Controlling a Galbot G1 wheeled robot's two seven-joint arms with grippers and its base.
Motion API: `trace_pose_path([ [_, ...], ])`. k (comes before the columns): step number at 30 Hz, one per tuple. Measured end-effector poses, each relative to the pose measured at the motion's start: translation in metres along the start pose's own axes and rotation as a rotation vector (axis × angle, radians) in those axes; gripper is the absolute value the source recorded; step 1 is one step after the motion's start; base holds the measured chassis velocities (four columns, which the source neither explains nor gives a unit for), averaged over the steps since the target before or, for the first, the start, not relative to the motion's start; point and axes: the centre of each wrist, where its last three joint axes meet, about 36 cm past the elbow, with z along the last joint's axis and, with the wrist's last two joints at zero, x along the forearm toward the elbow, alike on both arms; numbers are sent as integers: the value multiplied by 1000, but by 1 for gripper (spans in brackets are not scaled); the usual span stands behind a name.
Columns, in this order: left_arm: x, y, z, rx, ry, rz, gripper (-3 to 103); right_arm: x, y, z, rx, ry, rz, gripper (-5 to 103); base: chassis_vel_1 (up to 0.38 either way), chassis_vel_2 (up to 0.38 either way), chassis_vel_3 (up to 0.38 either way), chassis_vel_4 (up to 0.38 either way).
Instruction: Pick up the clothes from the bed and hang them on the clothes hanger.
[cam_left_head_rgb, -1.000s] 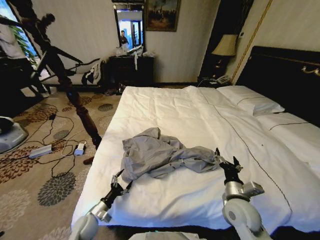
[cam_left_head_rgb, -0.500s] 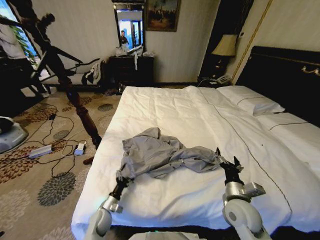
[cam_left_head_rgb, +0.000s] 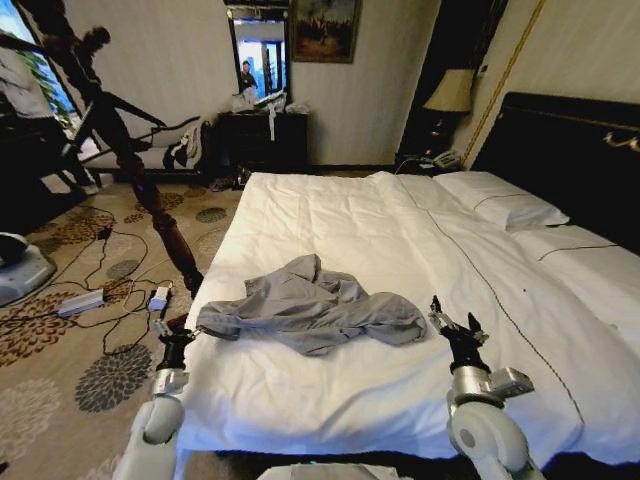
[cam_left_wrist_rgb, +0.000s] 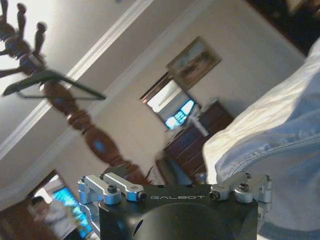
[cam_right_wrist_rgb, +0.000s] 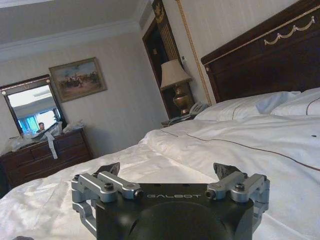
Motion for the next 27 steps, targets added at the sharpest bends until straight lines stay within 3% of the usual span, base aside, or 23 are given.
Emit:
trace_pose_path([
  [4, 16, -14, -4, -44, -59, 114, 100, 2, 0, 1, -3, 3, 3, 100, 0, 0, 0, 0],
  [5, 16, -14, -4, -44, -59, 114, 100, 2, 0, 1, -3, 3, 3, 100, 0, 0, 0, 0],
  [8, 31, -23, -2, -157, -155, 276, 100, 3, -1, -1, 0, -4, 5, 100, 0, 0, 0, 0],
  [10, 33, -23, -2, -185, -176, 314, 100, 4, -1, -2, 0, -6, 5, 100, 0, 0, 0, 0],
  [13, 44, -9, 2, -322, -237, 476, 100, 5, -4, -3, 3, -13, 7, 100, 0, 0, 0, 0],
  [16, 48, 6, 3, -362, -253, 532, 100, 6, -4, -3, 2, -14, 8, 100, 0, 0, 0, 0],
  [18, 61, 27, -1, -332, -292, 626, 100, 6, -5, -2, 1, -14, 9, 100, 0, 0, 0, 0],
  [20, 64, 30, -4, -314, -302, 645, 100, 6, -5, -2, 1, -14, 10, 100, 0, 0, 0, 0],
  [23, 82, 32, -25, -133, -353, 705, 100, 4, -4, 0, -1, -13, 7, 100, 0, 0, 0, 0],
  [24, 82, 32, -25, -133, -353, 705, 100, 4, -4, 0, -1, -13, 7, 100, 0, 0, 0, 0],
  [27, 73, 11, -46, 27, -353, 660, 100, 3, -3, 3, -3, -8, 2, 100, 0, 0, 0, 0],
])
